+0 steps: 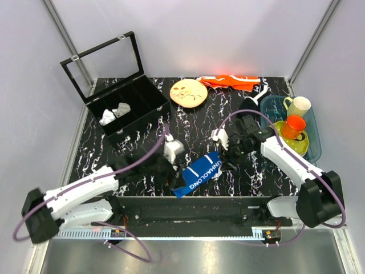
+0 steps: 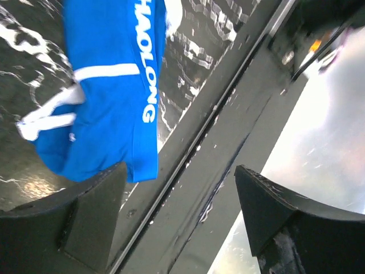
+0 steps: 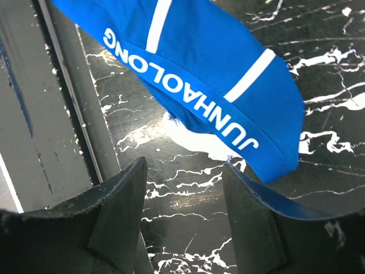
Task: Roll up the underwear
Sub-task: Place the underwear at the center of the board, then flatten out the underwear at the center of the board.
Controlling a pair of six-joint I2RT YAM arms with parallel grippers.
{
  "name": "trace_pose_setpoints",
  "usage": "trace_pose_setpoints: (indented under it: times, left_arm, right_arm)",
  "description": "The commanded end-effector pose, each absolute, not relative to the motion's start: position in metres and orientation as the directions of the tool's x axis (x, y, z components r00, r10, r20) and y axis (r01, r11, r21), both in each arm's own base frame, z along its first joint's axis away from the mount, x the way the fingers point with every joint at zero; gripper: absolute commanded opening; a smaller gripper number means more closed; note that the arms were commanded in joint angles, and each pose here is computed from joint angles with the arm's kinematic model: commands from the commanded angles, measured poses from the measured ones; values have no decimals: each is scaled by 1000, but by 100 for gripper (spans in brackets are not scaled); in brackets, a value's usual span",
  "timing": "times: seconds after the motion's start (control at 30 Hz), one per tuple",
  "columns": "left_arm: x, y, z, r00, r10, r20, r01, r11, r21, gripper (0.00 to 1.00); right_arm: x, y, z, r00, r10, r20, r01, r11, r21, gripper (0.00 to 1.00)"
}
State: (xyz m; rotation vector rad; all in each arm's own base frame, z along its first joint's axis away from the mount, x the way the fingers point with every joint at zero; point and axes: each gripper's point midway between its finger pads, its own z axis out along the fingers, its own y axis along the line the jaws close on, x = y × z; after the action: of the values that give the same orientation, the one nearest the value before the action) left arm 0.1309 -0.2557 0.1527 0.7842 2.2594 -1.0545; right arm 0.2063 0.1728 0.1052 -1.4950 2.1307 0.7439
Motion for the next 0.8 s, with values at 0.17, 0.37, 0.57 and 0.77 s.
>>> trace_pose_setpoints:
  times: [0.17,0.37,0.57,0.77]
  left_arm:
    - [97,-275,61,-540,637,-550,775,632,-28,63]
    - [106,-288,43,-518,686,-510,774,630,62,52]
    - [106,-291,36,-508,707,-493,783,617,79,51]
    - [98,-286,19,-509,743,-434,796,598,90,33]
  right_arm:
    - [215,174,135,-185,-619,-763,-976,204,72,64]
    - [218,171,136,-209,-606,-767,-970,231,82,64]
    - [218,171,133,-224,-607,-763,-967,234,98,63]
    - [218,171,129,-246,-608,-755,-963,239,122,63]
